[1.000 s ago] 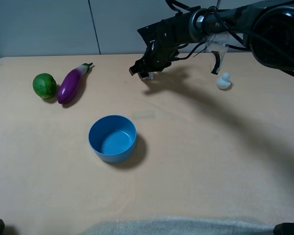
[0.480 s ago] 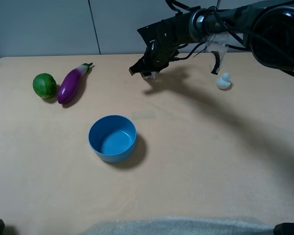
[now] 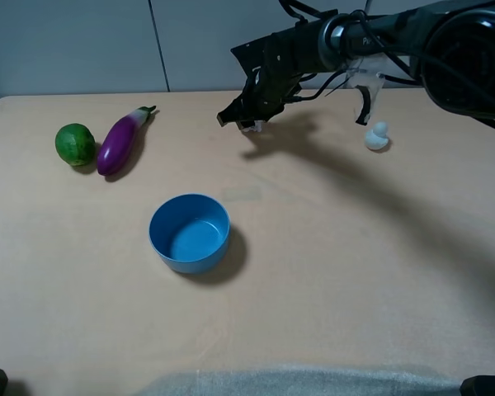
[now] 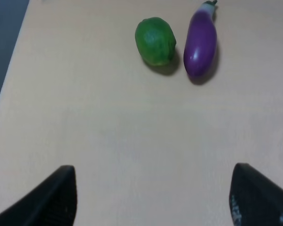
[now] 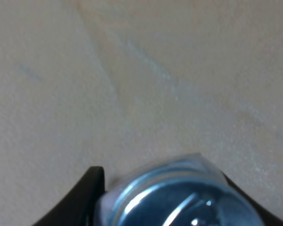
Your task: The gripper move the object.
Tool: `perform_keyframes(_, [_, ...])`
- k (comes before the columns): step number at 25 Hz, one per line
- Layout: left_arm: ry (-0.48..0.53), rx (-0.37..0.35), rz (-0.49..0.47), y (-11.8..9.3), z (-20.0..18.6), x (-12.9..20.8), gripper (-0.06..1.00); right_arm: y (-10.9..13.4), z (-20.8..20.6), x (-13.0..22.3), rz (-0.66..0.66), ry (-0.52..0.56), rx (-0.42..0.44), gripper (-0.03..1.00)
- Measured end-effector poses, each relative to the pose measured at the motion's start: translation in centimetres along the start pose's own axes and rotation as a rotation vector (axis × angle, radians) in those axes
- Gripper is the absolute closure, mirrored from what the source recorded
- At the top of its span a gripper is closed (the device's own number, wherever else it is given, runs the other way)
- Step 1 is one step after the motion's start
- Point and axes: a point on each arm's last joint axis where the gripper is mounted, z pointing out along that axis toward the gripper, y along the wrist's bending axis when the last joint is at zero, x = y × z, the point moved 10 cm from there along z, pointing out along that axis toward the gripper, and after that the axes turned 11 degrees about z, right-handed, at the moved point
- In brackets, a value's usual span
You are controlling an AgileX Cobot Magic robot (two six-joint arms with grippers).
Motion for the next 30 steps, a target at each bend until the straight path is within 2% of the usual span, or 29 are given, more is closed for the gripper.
perform_keyframes(6, [0.0,0.0,0.0,0.0,0.0,0.0,0.21,0.3,-1.8,-1.4,-0.002,-0.031,-0.005,0.64])
perform_keyframes(19, [0.0,0.0,0.0,0.0,0.0,0.0,0.21,0.9,-10.1,-6.3,-0.024,-0.15,-0.01,0.64])
perform_keyframes(25, [0.0,0.0,0.0,0.0,0.0,0.0,0.21,1.4,-11.6,-6.2,-0.035,-0.128,-0.008,0.64])
perform_keyframes(30, [0.0,0.0,0.0,0.0,0.0,0.0,0.21,3.5,-11.7,-5.3,-0.07,-0.1,-0.026,0.64])
